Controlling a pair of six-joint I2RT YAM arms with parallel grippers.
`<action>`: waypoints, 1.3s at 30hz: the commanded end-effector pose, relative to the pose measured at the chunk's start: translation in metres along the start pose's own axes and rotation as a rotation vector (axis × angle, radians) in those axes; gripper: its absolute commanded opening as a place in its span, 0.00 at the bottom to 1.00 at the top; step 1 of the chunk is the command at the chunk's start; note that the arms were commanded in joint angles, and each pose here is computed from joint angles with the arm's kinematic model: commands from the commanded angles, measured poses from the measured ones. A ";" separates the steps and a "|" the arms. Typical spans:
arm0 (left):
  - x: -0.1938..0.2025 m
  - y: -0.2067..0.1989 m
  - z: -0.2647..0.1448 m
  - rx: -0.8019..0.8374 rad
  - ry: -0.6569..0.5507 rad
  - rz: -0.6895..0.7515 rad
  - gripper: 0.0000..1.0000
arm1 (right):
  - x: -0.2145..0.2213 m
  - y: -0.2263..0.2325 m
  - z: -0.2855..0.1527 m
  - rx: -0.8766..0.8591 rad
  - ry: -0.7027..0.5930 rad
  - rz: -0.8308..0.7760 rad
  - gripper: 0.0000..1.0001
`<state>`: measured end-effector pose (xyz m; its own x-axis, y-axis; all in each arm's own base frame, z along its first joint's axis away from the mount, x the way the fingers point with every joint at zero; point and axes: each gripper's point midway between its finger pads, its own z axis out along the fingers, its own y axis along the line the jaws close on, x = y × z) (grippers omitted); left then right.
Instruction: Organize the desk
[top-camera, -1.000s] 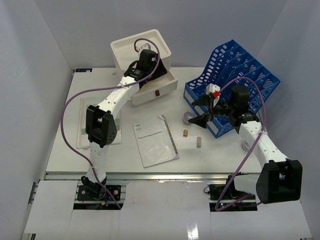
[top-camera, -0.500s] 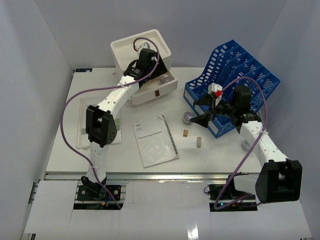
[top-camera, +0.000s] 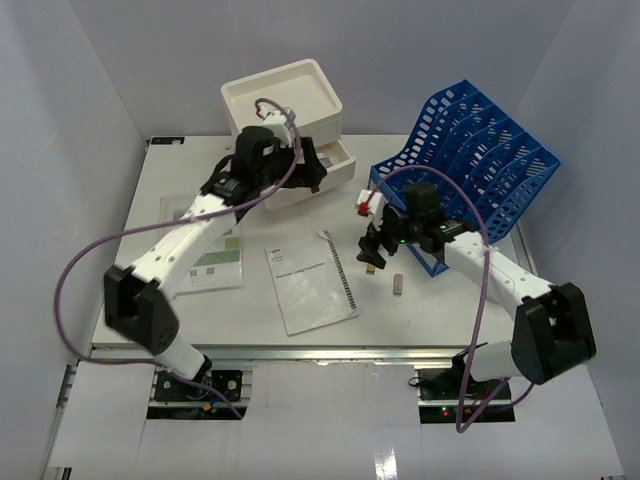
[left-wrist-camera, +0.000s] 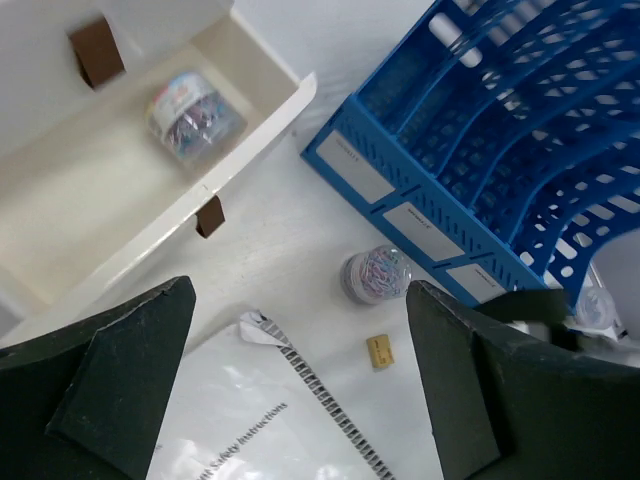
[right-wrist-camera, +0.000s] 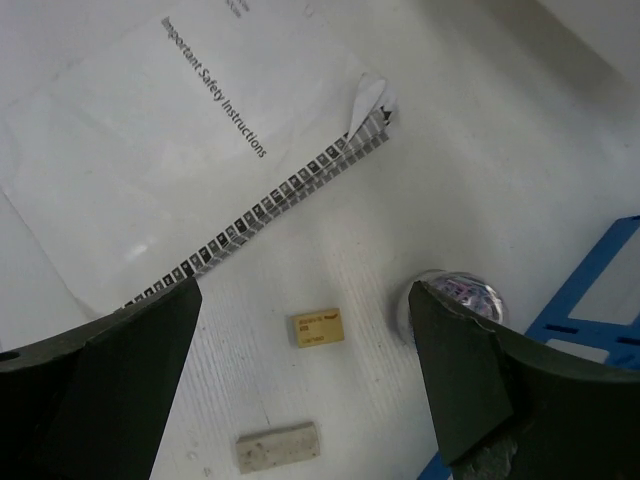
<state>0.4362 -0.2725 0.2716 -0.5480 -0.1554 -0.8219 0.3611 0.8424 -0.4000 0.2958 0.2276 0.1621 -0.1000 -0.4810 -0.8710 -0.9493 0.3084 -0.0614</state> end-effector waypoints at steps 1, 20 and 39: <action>-0.030 -0.006 -0.119 0.030 -0.245 0.237 0.98 | 0.048 -0.032 0.016 0.234 0.366 -0.078 0.90; 0.101 0.095 -0.231 -0.251 -0.305 0.248 0.98 | 0.098 -0.076 0.040 0.194 0.788 -0.092 0.93; 0.096 0.106 -0.249 -0.316 -0.378 0.214 0.98 | 0.032 -0.051 0.042 0.057 0.522 -0.108 0.32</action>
<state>0.2347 -0.0767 0.2523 -0.1603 -0.0774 -0.9840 0.1931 0.9752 -0.1081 0.3614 0.1984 0.0492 -0.2429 -0.9239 -0.2958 -0.9335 0.3055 -0.1876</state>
